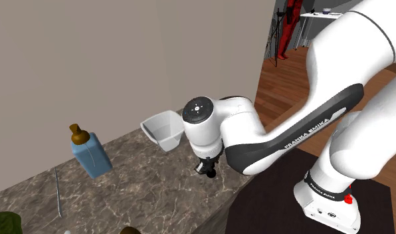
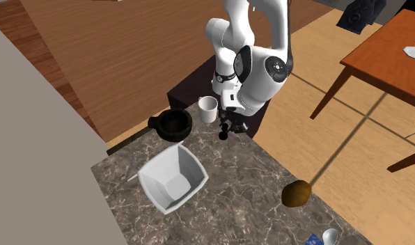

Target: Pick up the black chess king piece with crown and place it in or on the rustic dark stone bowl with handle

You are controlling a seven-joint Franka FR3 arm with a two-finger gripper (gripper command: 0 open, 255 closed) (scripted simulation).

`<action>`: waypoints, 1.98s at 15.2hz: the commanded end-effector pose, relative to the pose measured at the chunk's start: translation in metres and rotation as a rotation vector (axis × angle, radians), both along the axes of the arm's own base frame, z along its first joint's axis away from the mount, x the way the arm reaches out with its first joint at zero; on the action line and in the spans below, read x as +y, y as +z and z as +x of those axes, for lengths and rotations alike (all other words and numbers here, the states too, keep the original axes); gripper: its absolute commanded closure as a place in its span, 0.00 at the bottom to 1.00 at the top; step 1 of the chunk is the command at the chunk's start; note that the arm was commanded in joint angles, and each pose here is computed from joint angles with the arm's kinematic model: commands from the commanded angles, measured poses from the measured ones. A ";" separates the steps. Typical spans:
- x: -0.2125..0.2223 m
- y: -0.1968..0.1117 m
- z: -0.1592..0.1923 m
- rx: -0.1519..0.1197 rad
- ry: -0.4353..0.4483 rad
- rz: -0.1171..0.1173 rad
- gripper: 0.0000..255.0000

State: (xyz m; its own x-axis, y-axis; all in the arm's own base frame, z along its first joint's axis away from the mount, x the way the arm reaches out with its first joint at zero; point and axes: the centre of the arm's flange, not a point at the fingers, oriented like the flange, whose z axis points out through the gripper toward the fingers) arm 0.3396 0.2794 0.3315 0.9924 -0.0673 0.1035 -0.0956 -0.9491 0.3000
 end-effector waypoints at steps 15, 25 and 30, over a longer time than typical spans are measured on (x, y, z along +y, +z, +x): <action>0.001 0.086 0.000 0.001 0.000 0.000 1.00; 0.001 0.138 0.000 0.001 0.000 0.000 1.00; -0.047 0.144 0.022 0.001 0.000 0.000 1.00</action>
